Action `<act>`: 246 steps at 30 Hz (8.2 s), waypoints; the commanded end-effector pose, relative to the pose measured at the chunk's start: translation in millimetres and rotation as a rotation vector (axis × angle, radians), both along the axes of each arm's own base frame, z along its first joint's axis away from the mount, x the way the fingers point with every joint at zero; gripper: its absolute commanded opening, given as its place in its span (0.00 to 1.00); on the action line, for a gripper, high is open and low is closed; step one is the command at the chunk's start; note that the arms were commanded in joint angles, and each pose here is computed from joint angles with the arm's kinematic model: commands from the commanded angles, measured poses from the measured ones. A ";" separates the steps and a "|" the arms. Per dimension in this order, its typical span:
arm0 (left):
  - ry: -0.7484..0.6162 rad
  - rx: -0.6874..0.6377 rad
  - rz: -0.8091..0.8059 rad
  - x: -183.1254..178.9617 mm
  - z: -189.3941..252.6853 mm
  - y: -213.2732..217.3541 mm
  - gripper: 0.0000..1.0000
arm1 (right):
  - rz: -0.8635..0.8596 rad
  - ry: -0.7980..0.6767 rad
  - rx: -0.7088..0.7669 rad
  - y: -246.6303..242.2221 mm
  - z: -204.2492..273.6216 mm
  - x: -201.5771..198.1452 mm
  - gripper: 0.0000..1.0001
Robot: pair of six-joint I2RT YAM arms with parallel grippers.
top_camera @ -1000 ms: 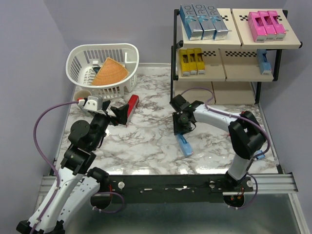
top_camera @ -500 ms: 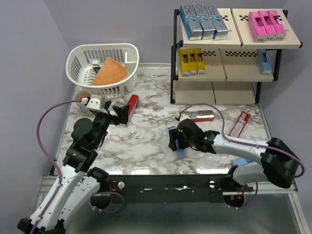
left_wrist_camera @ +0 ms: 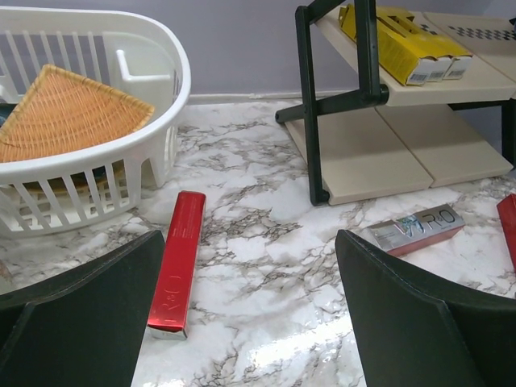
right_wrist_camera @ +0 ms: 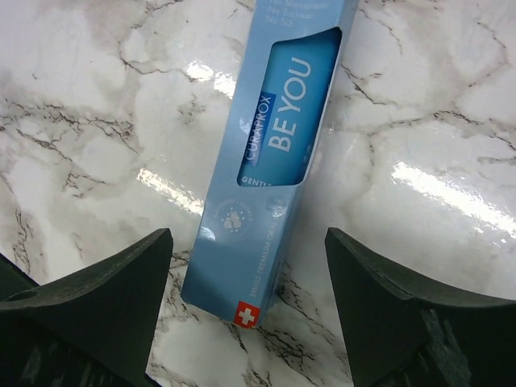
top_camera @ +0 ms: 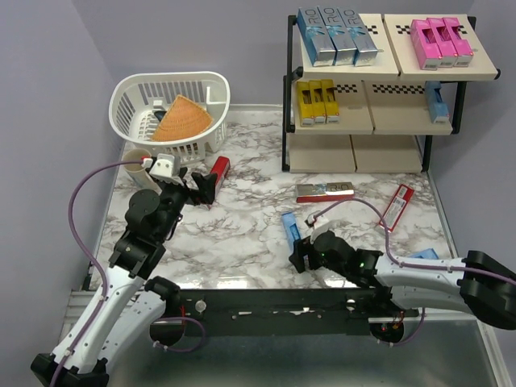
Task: Place and organize the toothpastes onto the shelf
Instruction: Pick up the toothpaste from the center of the board, then place the toothpaste on the shelf, then move the toothpaste to the center of the board.
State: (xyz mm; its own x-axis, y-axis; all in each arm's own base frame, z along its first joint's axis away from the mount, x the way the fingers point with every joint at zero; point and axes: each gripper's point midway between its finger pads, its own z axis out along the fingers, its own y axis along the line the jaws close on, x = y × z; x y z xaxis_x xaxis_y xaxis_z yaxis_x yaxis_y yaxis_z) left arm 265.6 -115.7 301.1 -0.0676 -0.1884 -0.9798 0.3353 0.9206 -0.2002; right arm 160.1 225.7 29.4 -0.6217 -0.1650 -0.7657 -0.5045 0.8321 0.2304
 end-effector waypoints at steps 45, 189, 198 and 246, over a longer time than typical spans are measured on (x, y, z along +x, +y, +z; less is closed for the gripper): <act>0.013 0.029 -0.015 5.7 -7.0 -3.6 0.99 | -0.379 -0.357 -0.123 -94.9 200.0 43.5 0.34; -0.119 -0.062 -0.194 -74.2 19.7 -12.3 0.99 | -1.844 0.609 0.166 -309.6 8.5 -17.0 1.00; -0.096 -0.051 -0.198 -70.6 13.7 -15.7 0.99 | -1.880 0.691 0.134 -311.1 -1.5 -20.4 0.86; 0.016 -0.030 -0.153 -25.8 -26.7 -11.6 0.99 | -0.197 0.032 -0.307 -28.3 51.6 43.2 0.89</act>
State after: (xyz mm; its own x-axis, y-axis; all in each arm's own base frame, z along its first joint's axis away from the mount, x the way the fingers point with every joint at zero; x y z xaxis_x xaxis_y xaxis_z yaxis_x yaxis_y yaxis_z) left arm 238.4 -123.7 277.5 -0.1130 -0.2076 -0.9717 0.4470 0.8628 -0.2364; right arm 201.6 199.4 49.8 -0.7932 -0.3505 -0.4980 -0.3506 0.9315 -0.0972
